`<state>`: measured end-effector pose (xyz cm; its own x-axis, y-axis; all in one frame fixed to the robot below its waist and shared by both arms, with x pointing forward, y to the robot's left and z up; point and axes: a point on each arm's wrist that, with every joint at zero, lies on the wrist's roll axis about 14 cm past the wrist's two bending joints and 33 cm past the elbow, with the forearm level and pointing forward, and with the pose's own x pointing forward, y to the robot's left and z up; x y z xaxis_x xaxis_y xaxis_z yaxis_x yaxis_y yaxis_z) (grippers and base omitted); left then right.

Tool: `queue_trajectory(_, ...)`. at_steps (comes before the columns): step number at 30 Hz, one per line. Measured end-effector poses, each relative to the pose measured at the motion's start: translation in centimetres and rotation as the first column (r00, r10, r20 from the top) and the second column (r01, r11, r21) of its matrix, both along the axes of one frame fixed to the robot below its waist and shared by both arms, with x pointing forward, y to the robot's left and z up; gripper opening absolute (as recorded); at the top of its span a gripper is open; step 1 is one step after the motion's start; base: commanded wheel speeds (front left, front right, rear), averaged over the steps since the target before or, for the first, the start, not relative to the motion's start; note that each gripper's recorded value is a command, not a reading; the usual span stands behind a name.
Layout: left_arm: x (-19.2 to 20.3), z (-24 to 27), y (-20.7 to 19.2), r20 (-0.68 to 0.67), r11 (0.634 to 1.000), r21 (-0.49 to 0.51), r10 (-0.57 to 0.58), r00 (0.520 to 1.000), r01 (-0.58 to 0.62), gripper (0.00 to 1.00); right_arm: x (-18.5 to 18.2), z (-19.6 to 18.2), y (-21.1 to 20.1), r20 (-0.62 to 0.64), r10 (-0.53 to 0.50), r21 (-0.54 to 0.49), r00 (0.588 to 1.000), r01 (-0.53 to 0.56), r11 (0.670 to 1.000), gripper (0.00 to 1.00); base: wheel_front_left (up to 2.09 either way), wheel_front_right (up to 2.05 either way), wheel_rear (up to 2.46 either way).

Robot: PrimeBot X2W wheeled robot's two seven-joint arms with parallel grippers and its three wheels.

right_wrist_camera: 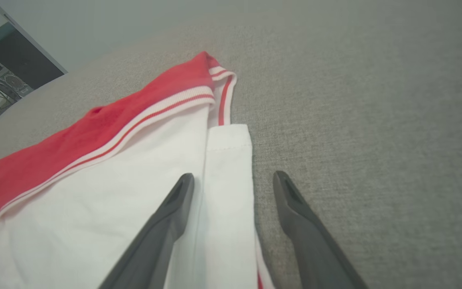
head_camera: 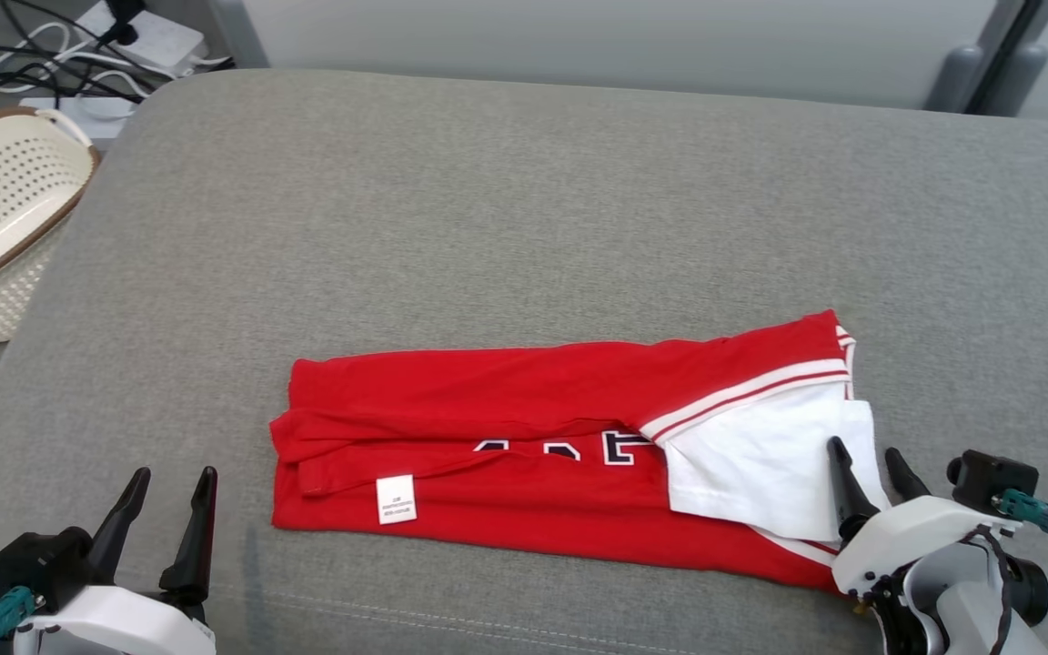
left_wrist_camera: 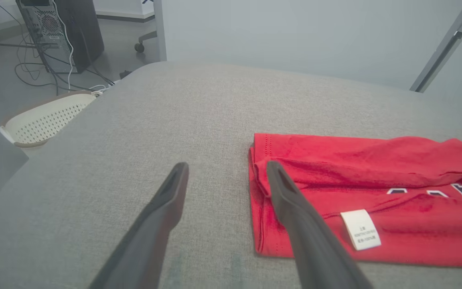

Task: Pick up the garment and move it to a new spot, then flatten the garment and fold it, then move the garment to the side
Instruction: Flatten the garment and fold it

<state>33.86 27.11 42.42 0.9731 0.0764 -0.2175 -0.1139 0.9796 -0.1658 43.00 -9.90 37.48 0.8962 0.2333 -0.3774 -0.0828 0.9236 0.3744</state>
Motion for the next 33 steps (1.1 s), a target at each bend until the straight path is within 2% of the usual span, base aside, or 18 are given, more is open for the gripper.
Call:
queue_trajectory(11,-1.1,0.0,1.0,-0.005,0.999,-0.012,0.042,0.999,-0.042,1.00,0.6,-0.7,2.4,-0.031,0.073,0.013,0.997,-0.072,0.997,1.00,0.00,0.00,0.00)
queue_trajectory(12,-1.1,-0.1,1.0,-0.007,0.999,-0.013,0.041,0.999,-0.041,1.00,0.7,-0.7,2.7,-0.034,0.080,0.016,0.996,-0.080,0.997,0.96,0.00,0.00,0.00)
queue_trajectory(14,-1.2,-0.1,1.0,-0.007,0.999,-0.022,0.045,0.999,-0.045,1.00,0.7,-0.9,3.0,-0.052,0.097,0.016,0.994,-0.096,0.995,0.75,0.00,0.00,0.00)
queue_trajectory(15,-1.2,-0.1,0.9,-0.005,0.999,-0.027,0.047,0.999,-0.047,1.00,0.8,-0.9,3.1,-0.057,0.105,0.013,0.993,-0.105,0.994,0.58,0.00,0.00,0.00)
queue_trajectory(16,-1.1,-0.1,0.9,-0.005,0.998,-0.031,0.047,0.999,-0.047,1.00,0.9,-1.0,3.2,-0.060,0.111,0.011,0.992,-0.110,0.994,0.45,0.00,0.00,0.00)
queue_trajectory(17,-1.1,-0.1,0.9,-0.003,0.998,-0.035,0.048,0.999,-0.048,1.00,0.9,-1.0,3.3,-0.063,0.117,0.009,0.991,-0.117,0.993,0.28,0.00,0.00,0.00)
queue_trajectory(18,-1.1,-0.1,0.9,-0.003,0.998,-0.036,0.048,0.999,-0.048,1.00,1.0,-1.0,3.5,-0.065,0.122,0.008,0.990,-0.122,0.992,0.00,0.00,0.00,0.00)
queue_trajectory(26,-0.8,0.1,0.7,0.004,0.998,-0.046,0.043,0.999,-0.043,1.00,1.6,-1.0,3.0,-0.058,0.083,-0.004,0.995,-0.083,0.997,0.00,0.00,0.00,0.00)
queue_trajectory(33,-0.1,0.1,-0.2,0.013,0.998,-0.060,0.021,1.000,-0.020,1.00,3.0,-0.3,-2.6,-0.038,-0.045,-0.060,0.998,0.043,0.997,0.00,0.00,0.00,0.00)
